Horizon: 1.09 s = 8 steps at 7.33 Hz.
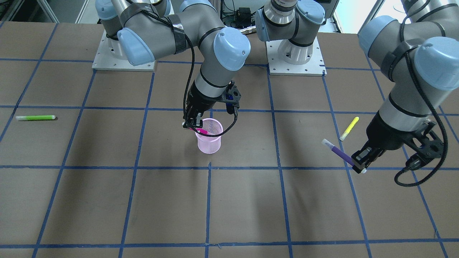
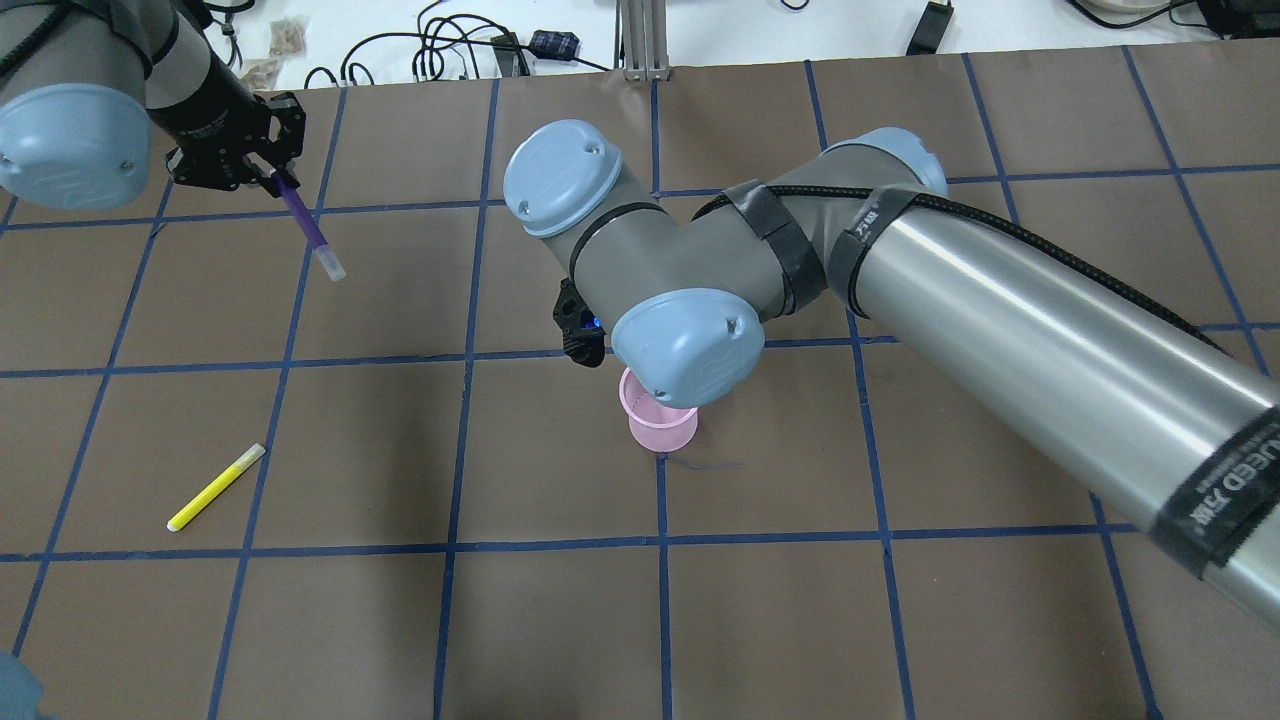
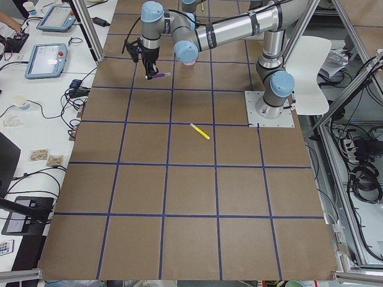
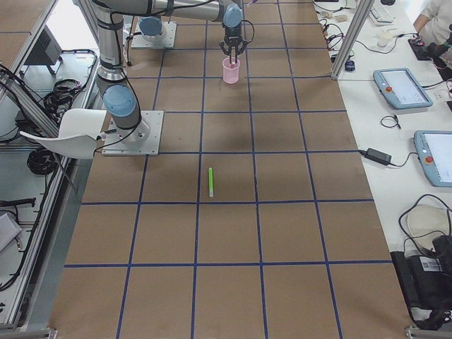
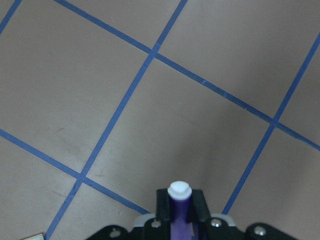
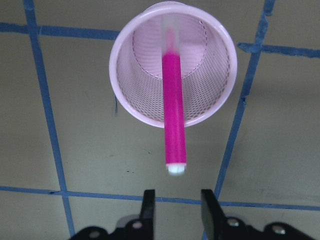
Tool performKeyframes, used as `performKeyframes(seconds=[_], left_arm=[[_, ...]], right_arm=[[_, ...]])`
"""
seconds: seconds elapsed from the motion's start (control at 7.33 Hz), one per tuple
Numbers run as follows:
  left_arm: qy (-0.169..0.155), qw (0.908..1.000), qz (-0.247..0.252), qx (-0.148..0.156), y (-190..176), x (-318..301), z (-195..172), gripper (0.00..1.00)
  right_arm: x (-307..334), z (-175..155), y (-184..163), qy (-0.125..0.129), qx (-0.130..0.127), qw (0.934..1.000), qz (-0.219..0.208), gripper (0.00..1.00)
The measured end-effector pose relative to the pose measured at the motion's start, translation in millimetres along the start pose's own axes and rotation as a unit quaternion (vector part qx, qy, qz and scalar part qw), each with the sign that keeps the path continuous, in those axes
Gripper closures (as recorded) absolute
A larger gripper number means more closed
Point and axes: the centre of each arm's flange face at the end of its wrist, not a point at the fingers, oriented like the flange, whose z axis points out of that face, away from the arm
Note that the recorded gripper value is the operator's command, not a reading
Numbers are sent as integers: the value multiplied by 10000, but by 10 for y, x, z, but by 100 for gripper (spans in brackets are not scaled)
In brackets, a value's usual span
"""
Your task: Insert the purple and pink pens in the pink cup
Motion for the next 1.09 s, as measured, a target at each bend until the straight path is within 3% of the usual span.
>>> performKeyframes(seconds=[0.41,0.68,0.95,1.09], left_arm=[[156,9996,6,256,287,314,-60,100],[182,9977,17,659,670,650,-59,100],[184,9968,-140,759,1053,991,-40,100],[237,9966,-285,735,1265,1183,-35,100]], right_arm=[[115,-148,294,88,126,9997,169,0],[369,-366,1099,15,589,9957,717,0],[486,-443,2108,-135,1085,9815,1570,0],[450,-461,2534,-238,1362,9687,2061,0]])
